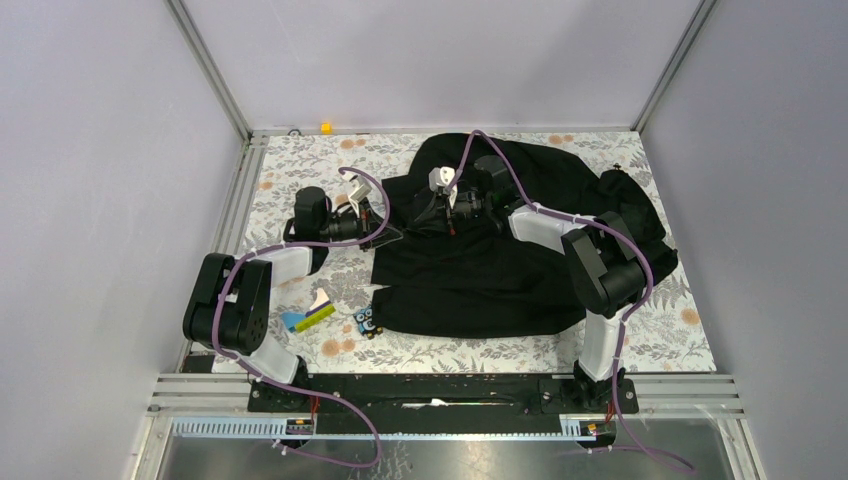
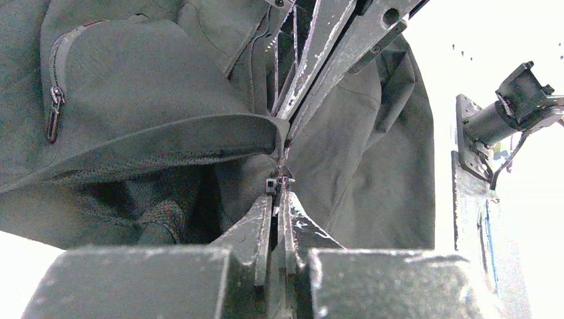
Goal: Zip up the jacket
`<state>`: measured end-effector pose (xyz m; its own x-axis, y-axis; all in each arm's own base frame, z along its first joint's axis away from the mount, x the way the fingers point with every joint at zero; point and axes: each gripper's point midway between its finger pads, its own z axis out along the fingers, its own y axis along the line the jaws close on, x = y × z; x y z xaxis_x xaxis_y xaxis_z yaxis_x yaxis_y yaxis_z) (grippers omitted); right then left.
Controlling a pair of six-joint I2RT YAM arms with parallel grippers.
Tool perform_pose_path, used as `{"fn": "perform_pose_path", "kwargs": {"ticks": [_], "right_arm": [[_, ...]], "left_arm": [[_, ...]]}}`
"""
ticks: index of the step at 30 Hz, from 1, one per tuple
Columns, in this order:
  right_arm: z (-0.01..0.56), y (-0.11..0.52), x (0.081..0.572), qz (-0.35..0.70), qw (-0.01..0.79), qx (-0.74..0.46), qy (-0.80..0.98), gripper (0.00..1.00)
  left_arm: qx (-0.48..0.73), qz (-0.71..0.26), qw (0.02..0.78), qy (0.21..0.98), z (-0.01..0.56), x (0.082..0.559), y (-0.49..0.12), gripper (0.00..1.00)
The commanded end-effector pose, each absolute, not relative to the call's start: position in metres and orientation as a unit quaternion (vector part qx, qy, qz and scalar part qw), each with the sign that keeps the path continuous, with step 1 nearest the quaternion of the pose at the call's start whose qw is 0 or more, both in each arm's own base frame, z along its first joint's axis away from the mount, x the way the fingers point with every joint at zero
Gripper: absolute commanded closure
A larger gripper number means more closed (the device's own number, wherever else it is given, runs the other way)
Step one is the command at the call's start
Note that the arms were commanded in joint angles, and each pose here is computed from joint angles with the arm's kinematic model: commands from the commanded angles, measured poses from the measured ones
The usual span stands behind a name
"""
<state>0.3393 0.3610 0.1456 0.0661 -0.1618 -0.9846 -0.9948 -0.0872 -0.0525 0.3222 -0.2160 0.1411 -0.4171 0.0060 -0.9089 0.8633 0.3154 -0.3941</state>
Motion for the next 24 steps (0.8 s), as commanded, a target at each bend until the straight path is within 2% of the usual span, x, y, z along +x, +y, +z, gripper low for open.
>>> {"fn": "perform_pose_path", "kwargs": {"ticks": [1, 24], "right_arm": [[0.162, 0.366, 0.337, 0.467, 0.466, -0.584, 0.474, 1.0], [0.16, 0.369, 0.338, 0.461, 0.465, -0.585, 0.48, 1.0]], "left_arm": [[0.345, -0.492, 0.46, 0.654, 0.159, 0.325, -0.218, 1.0], [0.349, -0.495, 0.456, 0.652, 0.158, 0.322, -0.221, 1.0]]}}
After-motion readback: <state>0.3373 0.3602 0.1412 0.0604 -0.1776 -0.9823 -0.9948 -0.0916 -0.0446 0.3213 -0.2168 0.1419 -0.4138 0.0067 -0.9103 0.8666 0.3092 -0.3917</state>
